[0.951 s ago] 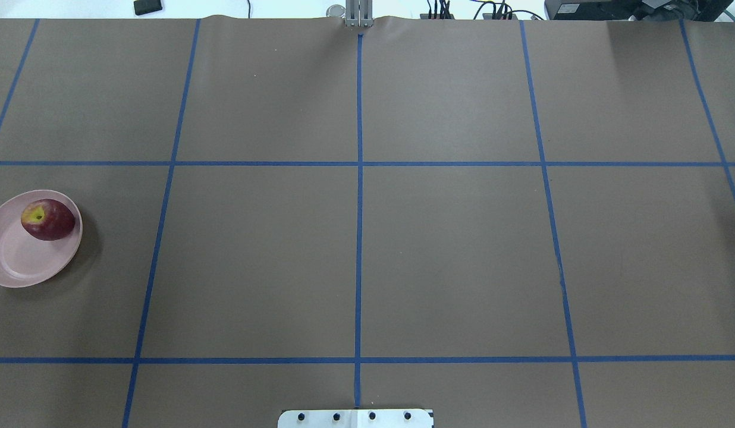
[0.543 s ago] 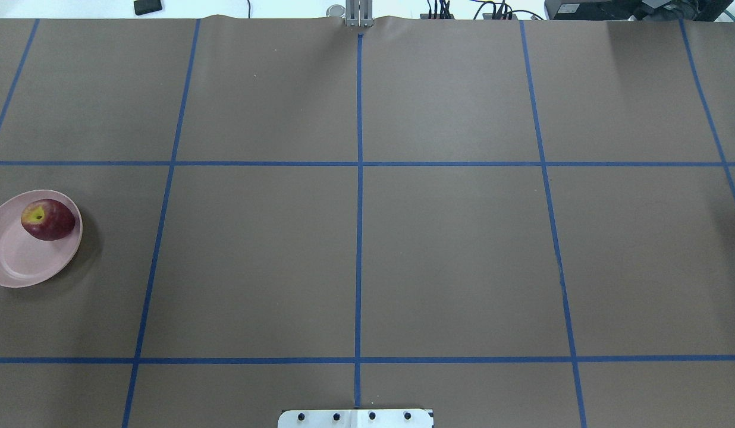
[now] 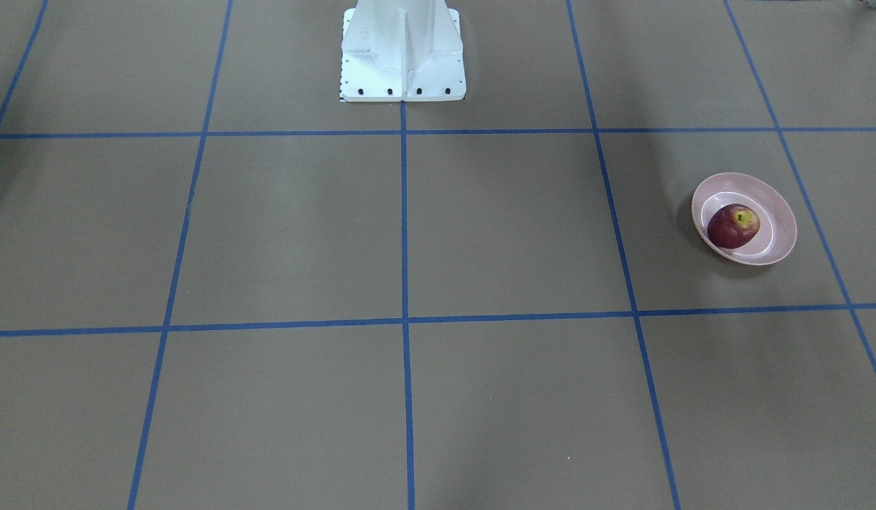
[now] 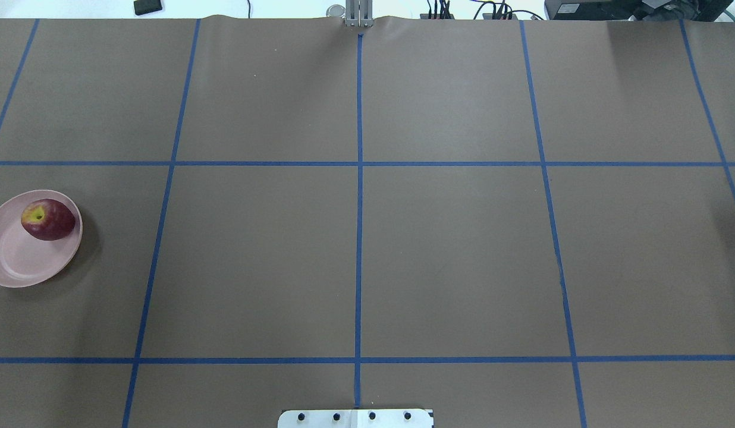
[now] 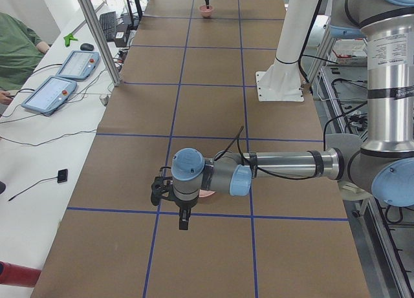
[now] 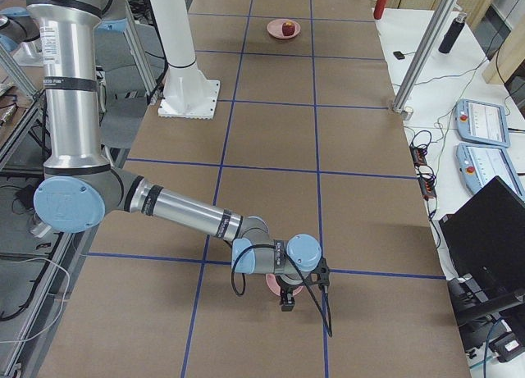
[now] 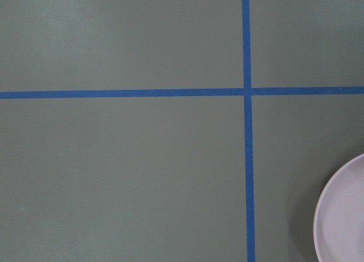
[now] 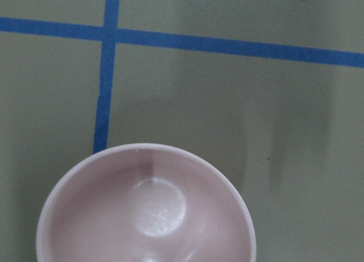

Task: Move apple from plate to bowl

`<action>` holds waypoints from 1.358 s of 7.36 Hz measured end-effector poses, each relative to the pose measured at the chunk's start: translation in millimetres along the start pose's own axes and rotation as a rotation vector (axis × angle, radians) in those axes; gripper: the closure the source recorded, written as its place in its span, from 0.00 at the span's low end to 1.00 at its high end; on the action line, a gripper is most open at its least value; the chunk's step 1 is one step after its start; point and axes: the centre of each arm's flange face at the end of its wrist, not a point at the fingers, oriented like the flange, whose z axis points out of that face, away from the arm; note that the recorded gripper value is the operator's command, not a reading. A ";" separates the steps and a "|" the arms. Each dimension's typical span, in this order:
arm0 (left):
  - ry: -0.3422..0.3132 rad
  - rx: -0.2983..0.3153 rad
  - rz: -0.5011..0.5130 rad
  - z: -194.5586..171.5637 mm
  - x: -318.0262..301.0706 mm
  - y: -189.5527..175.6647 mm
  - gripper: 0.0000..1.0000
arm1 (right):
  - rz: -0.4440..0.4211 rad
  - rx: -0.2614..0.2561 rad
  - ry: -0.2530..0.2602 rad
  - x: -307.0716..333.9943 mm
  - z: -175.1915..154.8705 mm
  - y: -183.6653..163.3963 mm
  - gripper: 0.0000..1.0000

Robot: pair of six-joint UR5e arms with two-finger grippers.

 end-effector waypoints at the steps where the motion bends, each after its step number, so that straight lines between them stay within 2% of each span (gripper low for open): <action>1: 0.000 0.003 0.002 -1.2 1.1 -0.5 0.02 | 0.002 -0.005 0.001 0.9 2.4 0.2 0.79; 2: 0.000 0.004 0.003 -2.2 2.0 -0.7 0.02 | 0.003 -0.009 0.000 2.1 4.1 0.9 1.00; 5: 0.000 0.007 0.005 -3.3 2.8 -0.9 0.02 | 0.003 -0.010 -0.005 2.4 5.4 1.5 1.00; 6: 0.001 0.007 0.005 -3.4 3.0 -1.0 0.02 | 0.004 -0.007 -0.022 -0.2 4.3 1.0 1.00; 7: 0.001 0.007 0.005 -3.6 3.1 -1.0 0.02 | 0.006 0.001 -0.069 -5.3 1.1 -0.1 1.00; 8: 0.001 0.008 0.005 -3.7 3.2 -1.0 0.02 | 0.013 0.021 -0.139 -10.9 -8.1 -3.5 1.00; 10: 0.000 0.007 0.005 -3.5 3.0 -0.9 0.02 | 0.036 0.088 -0.264 -37.9 -50.3 -31.3 1.00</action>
